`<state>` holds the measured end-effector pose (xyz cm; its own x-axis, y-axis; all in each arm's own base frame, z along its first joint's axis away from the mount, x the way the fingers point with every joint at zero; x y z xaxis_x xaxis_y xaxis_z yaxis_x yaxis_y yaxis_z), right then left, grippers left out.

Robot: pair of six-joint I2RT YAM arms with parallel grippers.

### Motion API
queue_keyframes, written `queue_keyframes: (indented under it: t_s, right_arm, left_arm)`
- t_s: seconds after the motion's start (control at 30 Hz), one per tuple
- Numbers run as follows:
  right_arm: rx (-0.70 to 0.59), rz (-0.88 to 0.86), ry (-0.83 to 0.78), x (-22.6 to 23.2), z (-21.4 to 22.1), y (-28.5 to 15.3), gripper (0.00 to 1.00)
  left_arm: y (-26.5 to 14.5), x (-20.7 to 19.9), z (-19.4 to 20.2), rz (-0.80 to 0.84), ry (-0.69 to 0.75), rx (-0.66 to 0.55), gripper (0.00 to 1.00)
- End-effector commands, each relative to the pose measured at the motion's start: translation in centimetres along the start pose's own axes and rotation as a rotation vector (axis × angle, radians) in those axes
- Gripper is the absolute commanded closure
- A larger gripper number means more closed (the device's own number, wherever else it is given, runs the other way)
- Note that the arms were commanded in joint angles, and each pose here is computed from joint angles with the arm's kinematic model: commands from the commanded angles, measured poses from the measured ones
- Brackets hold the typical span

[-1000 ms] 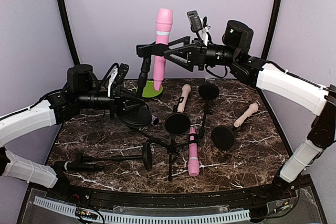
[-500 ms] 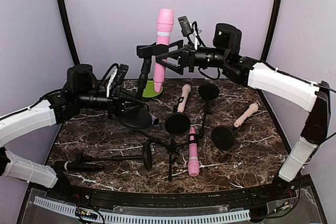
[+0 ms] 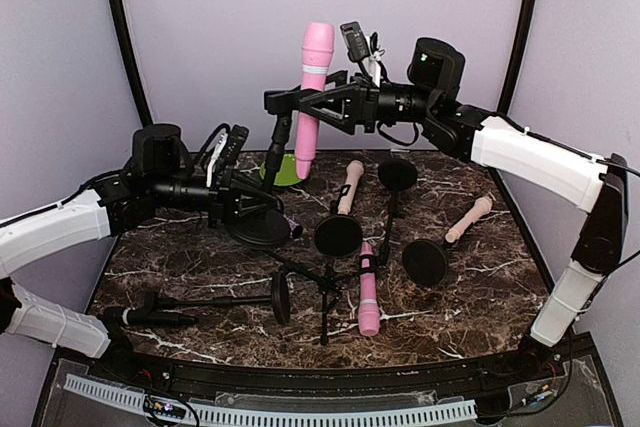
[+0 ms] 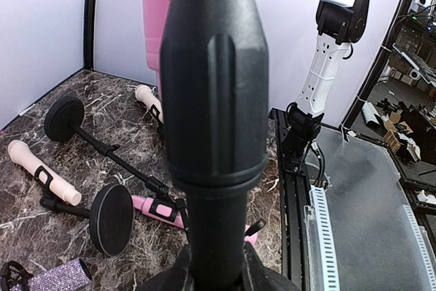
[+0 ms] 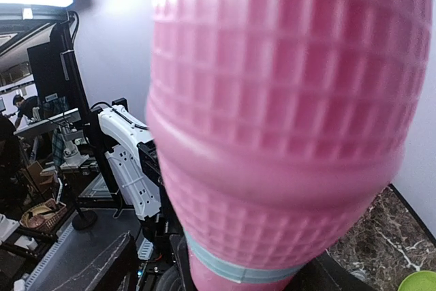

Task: Remove the microphone from the stand
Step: Adjust the microphone stand with the microphone at the center of the board.

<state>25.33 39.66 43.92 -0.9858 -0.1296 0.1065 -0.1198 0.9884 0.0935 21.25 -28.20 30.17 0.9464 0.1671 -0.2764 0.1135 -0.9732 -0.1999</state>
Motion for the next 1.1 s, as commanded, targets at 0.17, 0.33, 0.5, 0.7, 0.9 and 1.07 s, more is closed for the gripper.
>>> queue_keyframes:
  t_s: [0.17,0.33,0.5,0.7,0.9,1.07]
  right_arm:
    - [-0.047,-0.017,-0.025,0.9,-1.9,0.2,0.61]
    - [-0.019,0.049,-0.046,1.0,0.2,2.4,0.72]
    - [-0.012,0.103,-0.030,-0.3,2.5,4.2,0.78]
    - [-0.009,0.094,-0.034,-0.7,4.9,7.2,0.79]
    - [0.022,0.065,-0.024,-1.1,8.1,9.8,0.78]
    - [0.035,0.072,-0.016,-1.7,10.1,11.4,0.78]
  left_arm:
    - [-0.8,-0.1,-3.0,-0.057,0.146,-0.076,1.00]
    - [-1.5,1.2,-2.3,-0.189,0.214,-0.110,1.00]
    - [-3.1,2.8,-0.9,-0.367,0.236,-0.125,1.00]
    - [-5.3,4.3,2.2,-0.552,0.196,-0.170,1.00]
    - [-6.5,5.6,6.7,-0.656,0.178,-0.170,1.00]
    - [-6.9,7.4,10.2,-0.757,0.158,-0.141,1.00]
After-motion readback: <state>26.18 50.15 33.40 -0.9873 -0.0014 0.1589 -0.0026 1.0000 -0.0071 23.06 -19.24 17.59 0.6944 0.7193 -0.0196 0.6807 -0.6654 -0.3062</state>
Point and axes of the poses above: each gripper's point midway between its finger pads, its own y axis out along the fingers, its own x axis along the line the jaws close on, z = x × y, the point moved 3 cm from there along -y, back along the fingers, and after that the axes turned 3 degrees about -y, right-handed, at the moved point
